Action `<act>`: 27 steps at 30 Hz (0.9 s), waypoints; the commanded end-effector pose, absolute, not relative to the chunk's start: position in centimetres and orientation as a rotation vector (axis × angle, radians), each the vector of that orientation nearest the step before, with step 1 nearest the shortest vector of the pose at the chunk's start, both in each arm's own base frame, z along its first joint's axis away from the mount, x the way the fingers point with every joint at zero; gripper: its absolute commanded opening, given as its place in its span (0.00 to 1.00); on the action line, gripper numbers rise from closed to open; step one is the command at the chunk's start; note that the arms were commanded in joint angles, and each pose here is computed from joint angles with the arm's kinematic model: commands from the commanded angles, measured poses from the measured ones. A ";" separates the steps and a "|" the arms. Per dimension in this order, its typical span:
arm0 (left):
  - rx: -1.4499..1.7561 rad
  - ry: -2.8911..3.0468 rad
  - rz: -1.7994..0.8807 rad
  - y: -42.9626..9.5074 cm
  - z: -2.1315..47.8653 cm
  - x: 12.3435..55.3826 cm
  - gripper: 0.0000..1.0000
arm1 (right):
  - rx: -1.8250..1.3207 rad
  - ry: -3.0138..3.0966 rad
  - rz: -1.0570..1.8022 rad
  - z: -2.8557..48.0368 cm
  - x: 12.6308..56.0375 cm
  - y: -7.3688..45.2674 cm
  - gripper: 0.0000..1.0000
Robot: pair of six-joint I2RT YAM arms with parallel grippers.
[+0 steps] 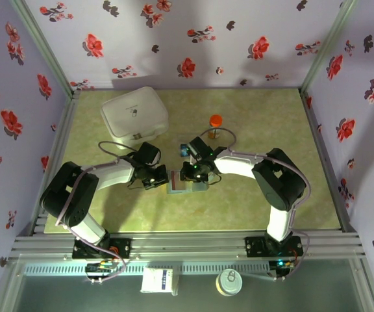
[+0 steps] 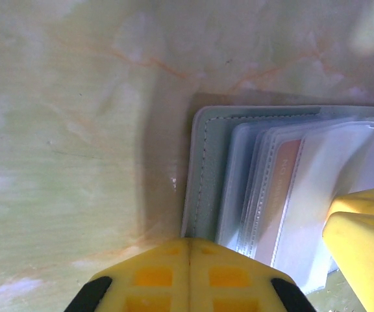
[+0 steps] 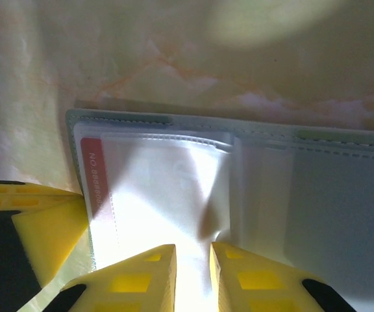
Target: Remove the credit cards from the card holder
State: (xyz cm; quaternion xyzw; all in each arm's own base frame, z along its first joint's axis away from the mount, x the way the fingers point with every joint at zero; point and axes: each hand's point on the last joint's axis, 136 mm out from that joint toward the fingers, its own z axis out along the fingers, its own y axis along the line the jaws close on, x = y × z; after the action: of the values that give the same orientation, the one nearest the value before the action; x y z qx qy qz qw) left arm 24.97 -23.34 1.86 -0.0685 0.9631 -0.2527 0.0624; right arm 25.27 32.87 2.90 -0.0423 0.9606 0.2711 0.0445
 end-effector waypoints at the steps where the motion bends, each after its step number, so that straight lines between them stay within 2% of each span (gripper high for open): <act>1: -0.208 2.954 -0.710 -23.0 1.2 24.4 0.03 | -0.135 2.956 0.778 2.4 24.8 31.7 0.21; 11: -0.205 2.867 -0.785 -23.9 4.8 25.4 0.06 | -0.106 2.955 0.834 1.9 24.8 31.5 0.19; 19: -0.192 2.829 -0.917 -26.5 6.6 25.6 0.17 | -0.049 2.929 0.952 1.8 24.9 31.7 0.19; 27: -0.232 2.879 -0.917 -27.2 4.6 25.3 0.27 | -0.001 2.909 1.043 1.7 25.0 31.5 0.19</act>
State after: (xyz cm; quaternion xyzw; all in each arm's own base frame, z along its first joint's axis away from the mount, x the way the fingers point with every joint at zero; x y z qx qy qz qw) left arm 25.26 -26.65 4.89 -0.0683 0.9493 -0.2996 0.0662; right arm 25.52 32.25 2.40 -0.0181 0.9400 0.3385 0.0381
